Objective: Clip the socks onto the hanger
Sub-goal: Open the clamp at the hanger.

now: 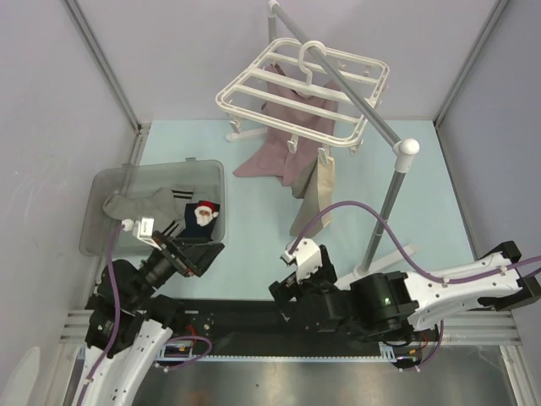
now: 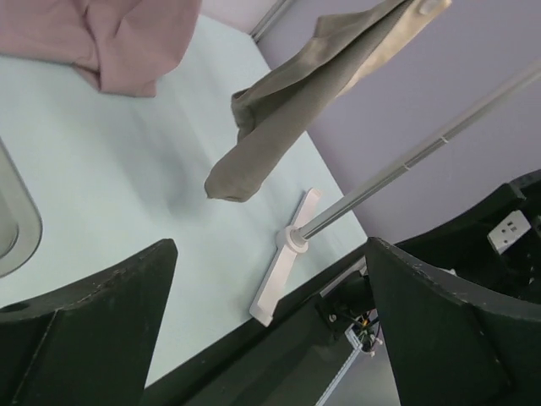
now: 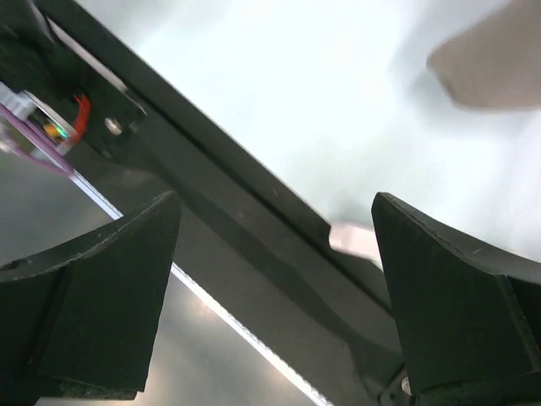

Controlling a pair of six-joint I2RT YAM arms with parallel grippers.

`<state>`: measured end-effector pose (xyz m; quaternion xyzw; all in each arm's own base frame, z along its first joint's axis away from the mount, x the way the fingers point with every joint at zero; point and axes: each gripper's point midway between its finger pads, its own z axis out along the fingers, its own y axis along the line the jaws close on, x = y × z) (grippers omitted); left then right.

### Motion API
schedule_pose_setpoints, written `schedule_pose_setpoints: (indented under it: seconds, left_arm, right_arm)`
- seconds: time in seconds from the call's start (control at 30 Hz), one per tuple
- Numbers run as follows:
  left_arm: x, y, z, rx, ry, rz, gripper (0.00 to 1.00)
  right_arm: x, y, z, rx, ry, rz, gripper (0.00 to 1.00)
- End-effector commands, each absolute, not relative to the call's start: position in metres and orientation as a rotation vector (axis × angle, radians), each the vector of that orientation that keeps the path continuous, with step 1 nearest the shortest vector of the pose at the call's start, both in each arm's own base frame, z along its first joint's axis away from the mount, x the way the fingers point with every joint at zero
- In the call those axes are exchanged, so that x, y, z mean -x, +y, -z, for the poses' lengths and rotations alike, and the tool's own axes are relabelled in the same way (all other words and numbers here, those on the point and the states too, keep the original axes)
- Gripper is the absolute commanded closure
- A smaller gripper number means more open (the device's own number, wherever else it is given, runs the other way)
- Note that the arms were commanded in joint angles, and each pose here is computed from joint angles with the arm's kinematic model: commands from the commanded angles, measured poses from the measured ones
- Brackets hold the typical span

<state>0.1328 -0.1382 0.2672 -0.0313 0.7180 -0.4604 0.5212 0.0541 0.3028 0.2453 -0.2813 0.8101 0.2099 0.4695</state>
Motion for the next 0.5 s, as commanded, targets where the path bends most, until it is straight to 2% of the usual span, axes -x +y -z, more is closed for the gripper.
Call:
schedule_pose_setpoints:
  seconds: [0.0, 0.07, 0.13, 0.27, 0.4, 0.47]
  left_arm:
    - [-0.131, -0.149, -0.295, -0.07, 1.601, 1.143, 0.02]
    - [-0.135, -0.151, -0.303, -0.095, 1.567, 1.138, 0.1]
    - [-0.139, -0.152, -0.307, -0.102, 1.544, 1.133, 0.22]
    - [-0.146, -0.158, -0.323, -0.132, 1.444, 1.16, 0.23]
    - [-0.157, -0.165, -0.321, -0.133, 1.424, 1.185, 0.18]
    - [-0.155, -0.172, -0.336, -0.185, 1.34, 1.238, 0.22]
  right_arm:
    - [-0.064, 0.32, -0.306, 0.643, 1.889, -0.666, 0.0]
    - [-0.059, 0.333, -0.331, 0.716, 1.844, -0.749, 0.0]
    - [-0.063, 0.341, -0.342, 0.756, 1.823, -0.743, 0.0]
    - [-0.08, 0.34, -0.382, 0.669, 1.785, -0.745, 0.0]
    - [-0.095, 0.334, -0.433, 0.583, 1.725, -0.872, 0.0]
    - [-0.102, 0.33, -0.452, 0.556, 1.667, -0.856, 0.01]
